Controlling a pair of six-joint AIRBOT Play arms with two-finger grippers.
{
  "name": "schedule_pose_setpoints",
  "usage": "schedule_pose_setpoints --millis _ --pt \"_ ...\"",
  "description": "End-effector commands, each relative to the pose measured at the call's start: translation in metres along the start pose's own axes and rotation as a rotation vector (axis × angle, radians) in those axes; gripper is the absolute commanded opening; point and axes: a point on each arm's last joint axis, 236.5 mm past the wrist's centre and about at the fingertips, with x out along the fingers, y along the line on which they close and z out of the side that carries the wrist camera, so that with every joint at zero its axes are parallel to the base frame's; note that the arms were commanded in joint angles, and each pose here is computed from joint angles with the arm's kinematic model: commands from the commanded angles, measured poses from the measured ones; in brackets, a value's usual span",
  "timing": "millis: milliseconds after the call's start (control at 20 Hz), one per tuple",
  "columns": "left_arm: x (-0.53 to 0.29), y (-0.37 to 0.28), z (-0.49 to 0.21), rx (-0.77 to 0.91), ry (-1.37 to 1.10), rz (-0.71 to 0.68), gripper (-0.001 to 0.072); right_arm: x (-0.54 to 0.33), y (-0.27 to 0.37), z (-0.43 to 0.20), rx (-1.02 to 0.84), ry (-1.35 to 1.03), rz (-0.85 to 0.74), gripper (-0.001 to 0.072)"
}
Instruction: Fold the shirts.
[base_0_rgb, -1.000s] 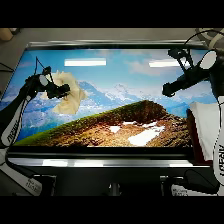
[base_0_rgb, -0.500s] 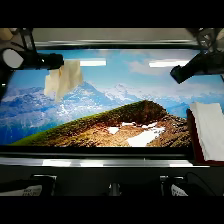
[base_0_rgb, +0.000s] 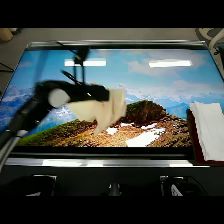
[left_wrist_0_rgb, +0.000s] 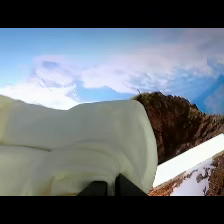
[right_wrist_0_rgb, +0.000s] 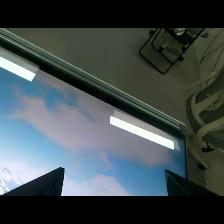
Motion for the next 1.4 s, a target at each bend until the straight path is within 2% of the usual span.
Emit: schedule_pose_setpoints --millis 0,50,100,150,300,400,500,650,800,950,1350 --pt "0.066 -0.047 -0.084 -0.039 0.139 -0.052 0.0079 -0.017 0.003 -0.025 -0.001 0.104 0.011 0.0664" --pt "0.072 -0.053 -0.095 0.004 0.184 -0.061 0.0323 -0.011 0.01 -0.037 0.0 0.156 0.04 0.0664" --pt "0.07 -0.051 -0.096 0.045 0.217 -0.051 0.0683 -0.002 0.018 -0.052 0.001 0.223 0.077 0.0665" --pt "0.061 -0.036 -0.086 0.106 0.243 -0.012 0.0717 0.009 0.028 -0.069 0.003 0.298 0.12 0.0665" --pt "0.009 0.068 -0.028 0.227 0.29 0.26 0.0717 0.045 0.084 -0.118 0.042 0.516 0.366 0.0675" --pt "-0.029 0.15 -0.007 0.15 0.326 0.417 0.0717 0.063 0.149 -0.148 0.103 0.645 0.648 0.0699" --pt "-0.052 0.225 -0.023 -0.032 0.398 0.497 0.0716 0.074 0.207 -0.182 0.17 0.752 0.875 0.0697" --pt "-0.05 0.282 -0.083 -0.352 0.48 0.447 0.0714 0.066 0.269 -0.234 0.106 0.902 0.997 0.0695" --pt "-0.017 0.285 -0.117 -0.589 0.426 0.305 0.0711 0.06 0.316 -0.255 -0.014 0.916 1.024 0.0704" --pt "0.013 0.28 -0.121 -0.659 0.331 0.258 0.0701 0.056 0.342 -0.26 -0.055 0.898 1.043 0.071" --pt "0.057 0.272 -0.117 -0.733 0.275 0.184 0.0696 0.046 0.36 -0.292 0.001 0.974 1.063 0.0711"
